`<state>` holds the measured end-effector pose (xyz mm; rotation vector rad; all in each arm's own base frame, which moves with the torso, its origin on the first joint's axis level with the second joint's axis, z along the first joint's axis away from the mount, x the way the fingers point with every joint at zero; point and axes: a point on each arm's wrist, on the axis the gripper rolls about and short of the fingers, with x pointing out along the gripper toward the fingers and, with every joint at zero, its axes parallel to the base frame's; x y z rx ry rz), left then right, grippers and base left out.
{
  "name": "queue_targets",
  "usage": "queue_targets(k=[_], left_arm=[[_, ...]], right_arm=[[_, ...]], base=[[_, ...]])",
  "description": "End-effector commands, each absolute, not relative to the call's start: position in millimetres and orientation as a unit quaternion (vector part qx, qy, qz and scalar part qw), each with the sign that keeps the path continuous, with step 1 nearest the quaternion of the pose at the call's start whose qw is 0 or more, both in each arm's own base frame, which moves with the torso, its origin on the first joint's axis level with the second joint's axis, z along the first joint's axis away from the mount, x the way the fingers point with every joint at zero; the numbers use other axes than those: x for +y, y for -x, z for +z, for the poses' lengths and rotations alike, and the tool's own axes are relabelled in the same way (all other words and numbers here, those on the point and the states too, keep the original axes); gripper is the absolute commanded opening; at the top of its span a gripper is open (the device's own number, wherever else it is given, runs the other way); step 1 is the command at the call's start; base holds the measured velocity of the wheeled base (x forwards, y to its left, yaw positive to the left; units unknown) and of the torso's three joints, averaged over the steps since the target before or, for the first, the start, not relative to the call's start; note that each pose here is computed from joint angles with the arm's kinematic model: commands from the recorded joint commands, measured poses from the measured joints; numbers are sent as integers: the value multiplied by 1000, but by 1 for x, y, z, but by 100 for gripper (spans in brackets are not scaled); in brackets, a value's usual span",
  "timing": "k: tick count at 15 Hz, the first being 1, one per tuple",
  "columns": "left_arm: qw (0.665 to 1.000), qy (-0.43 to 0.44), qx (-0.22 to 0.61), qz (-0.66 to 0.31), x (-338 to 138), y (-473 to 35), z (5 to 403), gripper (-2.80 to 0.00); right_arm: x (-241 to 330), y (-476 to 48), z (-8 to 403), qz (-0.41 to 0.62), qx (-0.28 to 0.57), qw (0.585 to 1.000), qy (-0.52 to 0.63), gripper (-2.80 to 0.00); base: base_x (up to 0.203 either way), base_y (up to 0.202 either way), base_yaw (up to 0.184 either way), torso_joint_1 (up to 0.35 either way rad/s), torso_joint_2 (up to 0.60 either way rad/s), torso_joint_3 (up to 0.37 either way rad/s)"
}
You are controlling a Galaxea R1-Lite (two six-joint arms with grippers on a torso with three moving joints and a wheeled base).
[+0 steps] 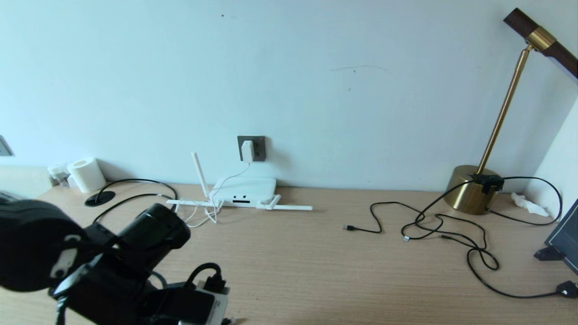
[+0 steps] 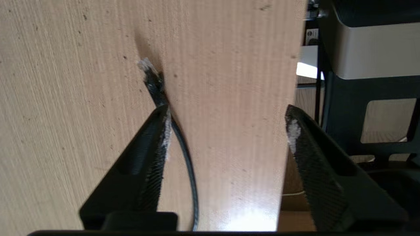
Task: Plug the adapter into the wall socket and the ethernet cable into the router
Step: Pick up cable
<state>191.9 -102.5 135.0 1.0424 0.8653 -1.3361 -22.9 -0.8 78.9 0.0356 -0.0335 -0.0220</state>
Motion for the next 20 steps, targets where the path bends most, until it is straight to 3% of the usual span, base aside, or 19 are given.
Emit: queue_targets(k=[1,7,20], left_arm=[[558,-440,395,-582,-114,-215,118,0],[543,-435,424,-580,-122,-241,117,0],[551,-433,442,-560,-121,-269,100,0]], right_arm=[[-1,22,76,-11,-12,1000,-18,-280],[-1,22,76,-11,-12,1000,-18,-280],[-1,22,76,-12,-12,1000,-18,-280]], base=[[0,0,0,0,0,0],[0,0,0,0,0,0],[0,0,0,0,0,0]])
